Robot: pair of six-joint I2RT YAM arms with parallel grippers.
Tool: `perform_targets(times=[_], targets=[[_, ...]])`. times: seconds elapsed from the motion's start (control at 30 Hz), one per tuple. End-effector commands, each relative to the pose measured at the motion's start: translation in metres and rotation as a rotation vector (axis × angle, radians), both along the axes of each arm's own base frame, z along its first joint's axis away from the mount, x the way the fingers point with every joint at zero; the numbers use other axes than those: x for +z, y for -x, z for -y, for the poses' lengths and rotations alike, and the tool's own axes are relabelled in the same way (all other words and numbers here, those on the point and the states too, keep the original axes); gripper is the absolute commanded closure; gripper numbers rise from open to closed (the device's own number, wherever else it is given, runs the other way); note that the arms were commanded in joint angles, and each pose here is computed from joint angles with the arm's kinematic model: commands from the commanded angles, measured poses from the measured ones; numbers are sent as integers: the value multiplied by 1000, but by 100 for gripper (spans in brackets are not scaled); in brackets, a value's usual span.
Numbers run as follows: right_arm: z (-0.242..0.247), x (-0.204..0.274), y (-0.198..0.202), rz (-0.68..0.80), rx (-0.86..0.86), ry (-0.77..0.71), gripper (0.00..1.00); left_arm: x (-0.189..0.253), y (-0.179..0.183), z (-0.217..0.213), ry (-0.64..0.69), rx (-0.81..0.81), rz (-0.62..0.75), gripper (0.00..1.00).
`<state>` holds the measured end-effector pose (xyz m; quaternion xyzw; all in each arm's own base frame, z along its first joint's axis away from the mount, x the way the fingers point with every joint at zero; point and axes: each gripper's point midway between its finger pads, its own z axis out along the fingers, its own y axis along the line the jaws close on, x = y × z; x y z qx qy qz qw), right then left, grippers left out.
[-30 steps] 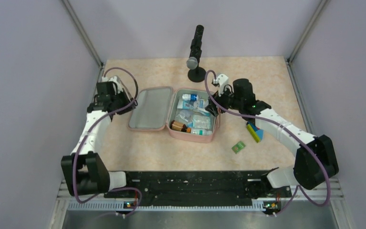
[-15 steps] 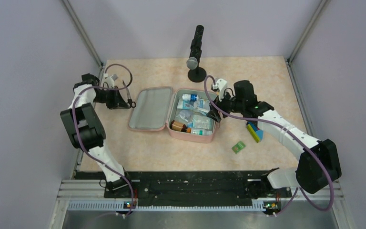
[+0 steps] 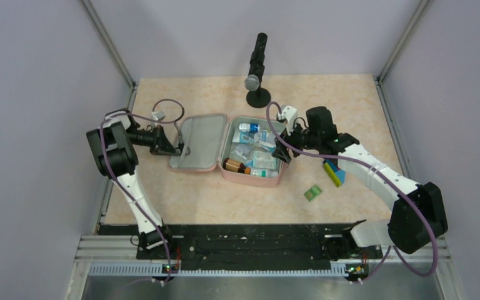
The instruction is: Organize the medicine kit
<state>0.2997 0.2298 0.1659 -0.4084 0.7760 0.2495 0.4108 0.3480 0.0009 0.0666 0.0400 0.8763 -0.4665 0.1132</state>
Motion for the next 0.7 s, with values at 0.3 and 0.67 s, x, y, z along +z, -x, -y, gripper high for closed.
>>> perform_targets(times=[0.3, 0.67], targets=[[-20, 19, -6, 53, 71, -61, 30, 40, 31, 36, 290, 13, -126, 100], [-39, 20, -7, 59, 106, -83, 30, 0, 33, 32, 178, 113, -379, 92]])
